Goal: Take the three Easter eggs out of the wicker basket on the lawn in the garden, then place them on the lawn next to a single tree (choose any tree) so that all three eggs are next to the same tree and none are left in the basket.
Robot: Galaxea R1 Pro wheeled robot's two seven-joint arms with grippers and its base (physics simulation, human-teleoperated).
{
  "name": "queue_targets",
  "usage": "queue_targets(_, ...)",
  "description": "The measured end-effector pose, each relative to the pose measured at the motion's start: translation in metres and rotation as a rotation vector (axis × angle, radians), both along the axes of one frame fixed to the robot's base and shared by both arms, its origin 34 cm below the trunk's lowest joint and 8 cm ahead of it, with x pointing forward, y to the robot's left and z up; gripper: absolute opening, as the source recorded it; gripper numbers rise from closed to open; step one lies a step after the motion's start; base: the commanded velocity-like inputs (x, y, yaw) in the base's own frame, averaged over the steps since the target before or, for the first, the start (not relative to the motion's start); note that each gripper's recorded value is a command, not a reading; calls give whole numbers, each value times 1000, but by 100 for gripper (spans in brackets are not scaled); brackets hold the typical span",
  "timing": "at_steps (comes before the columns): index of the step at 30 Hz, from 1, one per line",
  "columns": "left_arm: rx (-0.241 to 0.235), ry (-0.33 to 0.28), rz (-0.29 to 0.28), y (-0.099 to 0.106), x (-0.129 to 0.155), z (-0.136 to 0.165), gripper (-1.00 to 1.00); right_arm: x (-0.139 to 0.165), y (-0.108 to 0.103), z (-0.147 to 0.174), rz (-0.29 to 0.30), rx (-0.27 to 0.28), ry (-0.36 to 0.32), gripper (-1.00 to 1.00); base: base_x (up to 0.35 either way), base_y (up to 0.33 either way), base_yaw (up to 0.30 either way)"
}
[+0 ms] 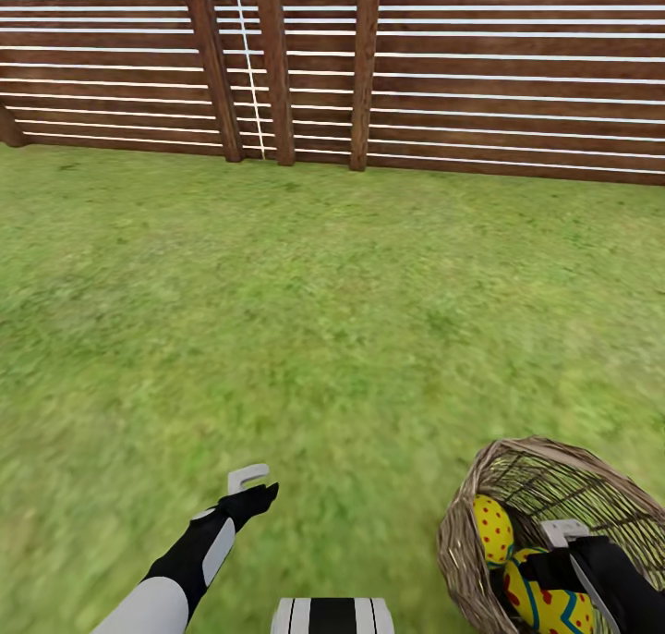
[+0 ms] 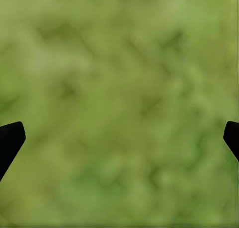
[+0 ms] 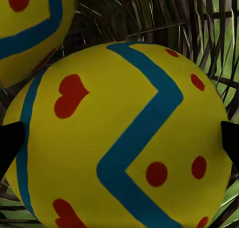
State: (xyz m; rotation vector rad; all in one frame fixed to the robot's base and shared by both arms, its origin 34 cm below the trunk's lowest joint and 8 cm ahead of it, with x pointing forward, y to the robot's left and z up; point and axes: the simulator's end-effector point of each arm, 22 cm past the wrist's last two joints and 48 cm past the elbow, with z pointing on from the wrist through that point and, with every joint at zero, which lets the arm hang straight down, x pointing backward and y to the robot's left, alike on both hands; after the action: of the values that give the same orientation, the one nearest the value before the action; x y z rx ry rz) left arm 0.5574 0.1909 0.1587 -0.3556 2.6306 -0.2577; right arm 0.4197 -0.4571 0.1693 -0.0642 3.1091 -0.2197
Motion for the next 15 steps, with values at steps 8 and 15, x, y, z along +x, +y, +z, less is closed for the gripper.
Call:
queue_targets(8,-2,-5,0,0,2,2,100,1,0,1,3,0,-2,-100,0,0,0)
queue_targets(15,-4,-26,1,-2,9,14,100,8,1,9,5,-2,-25,-100,0,0,0)
